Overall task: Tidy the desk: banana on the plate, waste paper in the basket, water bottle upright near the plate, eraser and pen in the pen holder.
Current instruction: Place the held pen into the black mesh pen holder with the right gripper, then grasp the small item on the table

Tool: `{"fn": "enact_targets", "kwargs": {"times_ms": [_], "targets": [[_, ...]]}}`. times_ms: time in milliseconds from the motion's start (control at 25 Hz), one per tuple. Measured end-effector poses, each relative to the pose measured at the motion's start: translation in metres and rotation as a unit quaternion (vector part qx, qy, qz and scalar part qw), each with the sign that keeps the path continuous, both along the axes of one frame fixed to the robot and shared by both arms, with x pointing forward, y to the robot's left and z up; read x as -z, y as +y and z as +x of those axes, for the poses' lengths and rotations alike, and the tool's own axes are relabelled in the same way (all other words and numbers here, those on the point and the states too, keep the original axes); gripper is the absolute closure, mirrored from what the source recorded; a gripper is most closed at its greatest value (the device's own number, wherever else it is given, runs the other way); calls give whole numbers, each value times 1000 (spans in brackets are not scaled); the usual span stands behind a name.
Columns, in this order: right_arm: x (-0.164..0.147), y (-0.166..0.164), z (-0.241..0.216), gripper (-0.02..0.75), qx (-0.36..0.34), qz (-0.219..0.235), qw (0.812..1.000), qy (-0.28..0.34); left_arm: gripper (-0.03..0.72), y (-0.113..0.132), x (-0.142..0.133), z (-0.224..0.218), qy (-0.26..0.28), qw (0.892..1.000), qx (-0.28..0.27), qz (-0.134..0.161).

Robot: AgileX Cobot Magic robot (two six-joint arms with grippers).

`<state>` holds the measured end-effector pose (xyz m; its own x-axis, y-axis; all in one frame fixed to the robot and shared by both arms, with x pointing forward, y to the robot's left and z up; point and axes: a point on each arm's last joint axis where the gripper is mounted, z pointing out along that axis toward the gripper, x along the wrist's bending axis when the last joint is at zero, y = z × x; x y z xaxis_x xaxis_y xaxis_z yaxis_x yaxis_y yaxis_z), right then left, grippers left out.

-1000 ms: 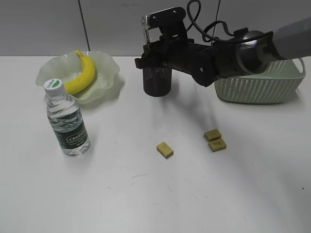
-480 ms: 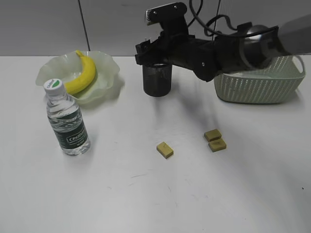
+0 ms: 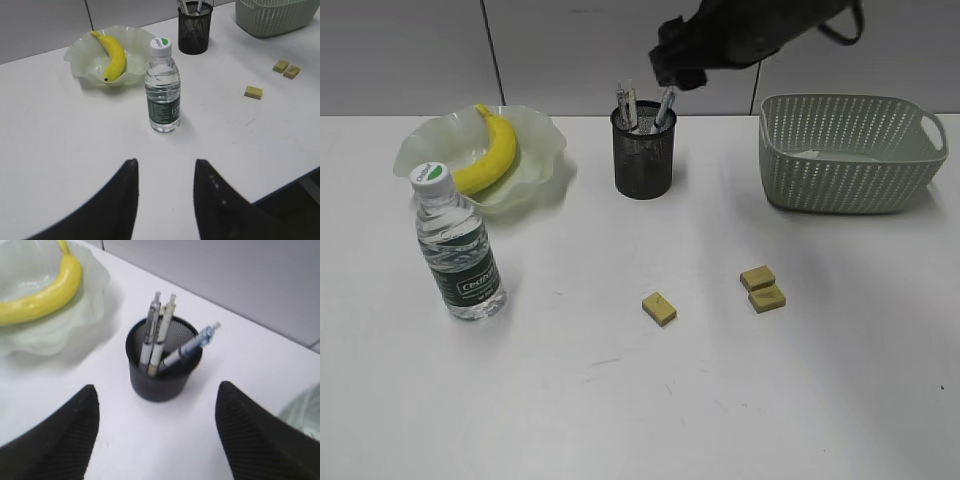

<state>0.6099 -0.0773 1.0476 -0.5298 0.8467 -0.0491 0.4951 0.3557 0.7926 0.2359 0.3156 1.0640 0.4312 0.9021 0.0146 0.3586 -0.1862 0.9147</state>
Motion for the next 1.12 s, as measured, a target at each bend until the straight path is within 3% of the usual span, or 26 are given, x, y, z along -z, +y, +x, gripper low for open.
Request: {"fn": "enact_targets", "kwargs": {"times_ms": [120,320,800,1120], "targets": [[-28,-16,-26,166,-20,-49,998,23,410,0,0,0,0,1000,0,0],[-46,-50,-81,166,-26,-75,996,51,410,0,0,0,0,1000,0,0],[-39,-134,-232,166,-27,-48,995,86,410,0,0,0,0,1000,0,0],[-16,-180,-312,166,-32,-15,998,49,410,0,0,0,0,1000,0,0]]}}
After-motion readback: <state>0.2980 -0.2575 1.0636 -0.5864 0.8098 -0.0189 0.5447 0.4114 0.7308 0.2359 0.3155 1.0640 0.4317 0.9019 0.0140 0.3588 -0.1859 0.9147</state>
